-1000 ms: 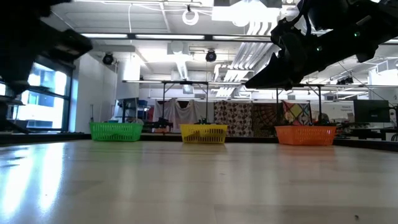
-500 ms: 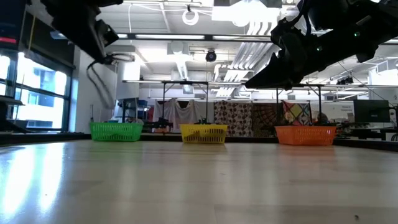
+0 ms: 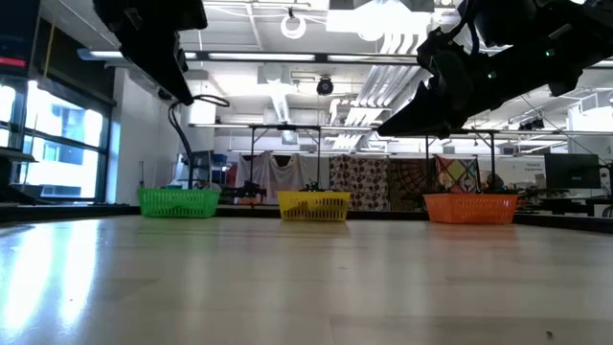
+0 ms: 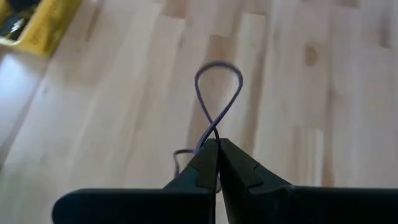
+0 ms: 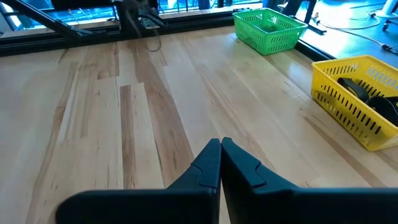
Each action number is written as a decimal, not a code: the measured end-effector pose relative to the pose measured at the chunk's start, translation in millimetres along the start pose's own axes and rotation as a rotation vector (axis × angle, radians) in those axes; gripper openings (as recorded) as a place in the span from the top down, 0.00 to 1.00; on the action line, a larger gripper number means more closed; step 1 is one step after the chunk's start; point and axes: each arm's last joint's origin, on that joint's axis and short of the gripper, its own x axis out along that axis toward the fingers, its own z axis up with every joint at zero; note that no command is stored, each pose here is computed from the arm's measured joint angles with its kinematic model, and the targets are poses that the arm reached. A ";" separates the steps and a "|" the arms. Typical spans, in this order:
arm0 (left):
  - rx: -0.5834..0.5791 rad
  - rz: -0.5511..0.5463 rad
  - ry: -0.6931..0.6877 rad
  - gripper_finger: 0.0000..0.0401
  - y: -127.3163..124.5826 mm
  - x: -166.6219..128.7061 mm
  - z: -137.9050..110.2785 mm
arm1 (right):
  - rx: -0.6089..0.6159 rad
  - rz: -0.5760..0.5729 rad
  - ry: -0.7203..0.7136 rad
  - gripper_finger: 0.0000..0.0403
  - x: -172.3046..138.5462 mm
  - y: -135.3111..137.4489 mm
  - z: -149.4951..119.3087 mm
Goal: Sort rubber bands into baskets
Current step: Put the purple rubber band into the green bin, then return to Home Position
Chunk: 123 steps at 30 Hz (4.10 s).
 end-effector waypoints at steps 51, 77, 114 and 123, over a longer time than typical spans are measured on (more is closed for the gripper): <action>-0.483 0.475 0.114 1.00 194.4 -20.1 -44.2 | -0.003 0.000 0.000 1.00 0.0 -0.1 0.0; -0.503 0.450 0.246 0.96 229.5 44.4 -53.1 | -0.022 -0.002 0.000 1.00 0.2 -0.5 0.1; -0.084 0.268 -0.560 0.72 101.2 9.5 -23.1 | -0.093 0.005 0.025 1.00 1.0 -3.0 -1.8; 0.001 0.185 -0.737 0.77 80.8 10.7 -34.9 | -0.109 0.154 0.015 1.00 6.4 -25.9 4.5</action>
